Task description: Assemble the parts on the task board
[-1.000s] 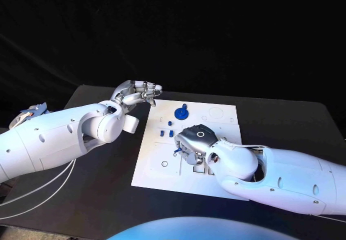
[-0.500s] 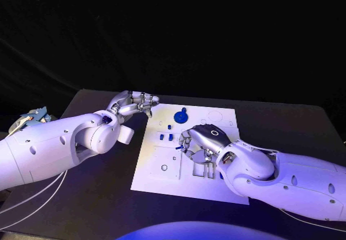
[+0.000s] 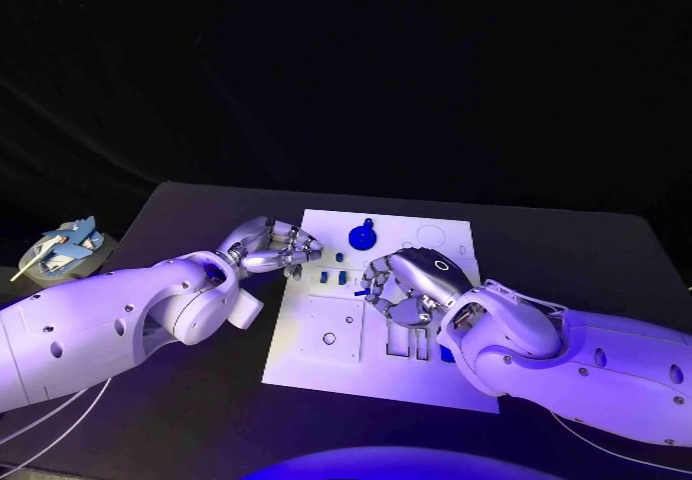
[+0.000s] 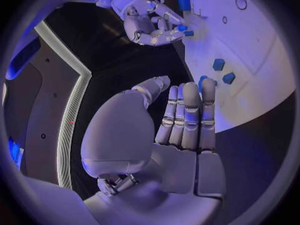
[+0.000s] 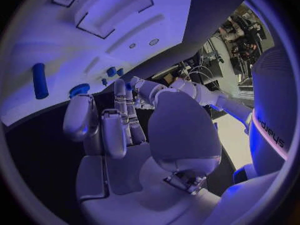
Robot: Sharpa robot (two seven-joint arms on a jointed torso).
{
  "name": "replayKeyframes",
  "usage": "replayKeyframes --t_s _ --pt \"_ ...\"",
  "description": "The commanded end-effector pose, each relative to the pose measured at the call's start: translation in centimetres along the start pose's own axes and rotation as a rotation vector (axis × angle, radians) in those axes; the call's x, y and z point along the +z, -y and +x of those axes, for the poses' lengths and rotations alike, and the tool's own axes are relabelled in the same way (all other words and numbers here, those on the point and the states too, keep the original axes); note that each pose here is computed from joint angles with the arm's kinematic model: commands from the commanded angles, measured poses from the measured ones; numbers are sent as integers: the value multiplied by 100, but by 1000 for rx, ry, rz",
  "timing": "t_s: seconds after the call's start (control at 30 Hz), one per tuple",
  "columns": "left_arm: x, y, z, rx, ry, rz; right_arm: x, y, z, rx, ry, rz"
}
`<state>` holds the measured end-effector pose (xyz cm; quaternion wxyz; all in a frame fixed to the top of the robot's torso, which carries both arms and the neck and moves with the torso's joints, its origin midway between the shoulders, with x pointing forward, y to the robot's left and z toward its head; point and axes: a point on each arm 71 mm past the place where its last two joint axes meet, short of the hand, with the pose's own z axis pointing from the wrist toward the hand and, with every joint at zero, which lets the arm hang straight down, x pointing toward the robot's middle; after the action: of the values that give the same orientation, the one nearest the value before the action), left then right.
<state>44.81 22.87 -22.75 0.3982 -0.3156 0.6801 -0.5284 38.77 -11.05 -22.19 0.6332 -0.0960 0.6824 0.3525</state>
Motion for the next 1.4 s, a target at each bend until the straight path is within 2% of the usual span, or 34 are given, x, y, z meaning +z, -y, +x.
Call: replayKeyframes --t_s 0.03,0.27,0.67,1.4 --pt "-11 -33 104 166 -44 -35 -8 -16 -25 27 30 -13" --pt "1 -68 213 241 -67 -77 -11 -31 -37 37 45 -17" --pt "33 -61 339 284 -98 -107 8 -87 -39 47 56 -31" --pt "43 -52 362 270 -83 -115 57 -120 2 32 29 -38"
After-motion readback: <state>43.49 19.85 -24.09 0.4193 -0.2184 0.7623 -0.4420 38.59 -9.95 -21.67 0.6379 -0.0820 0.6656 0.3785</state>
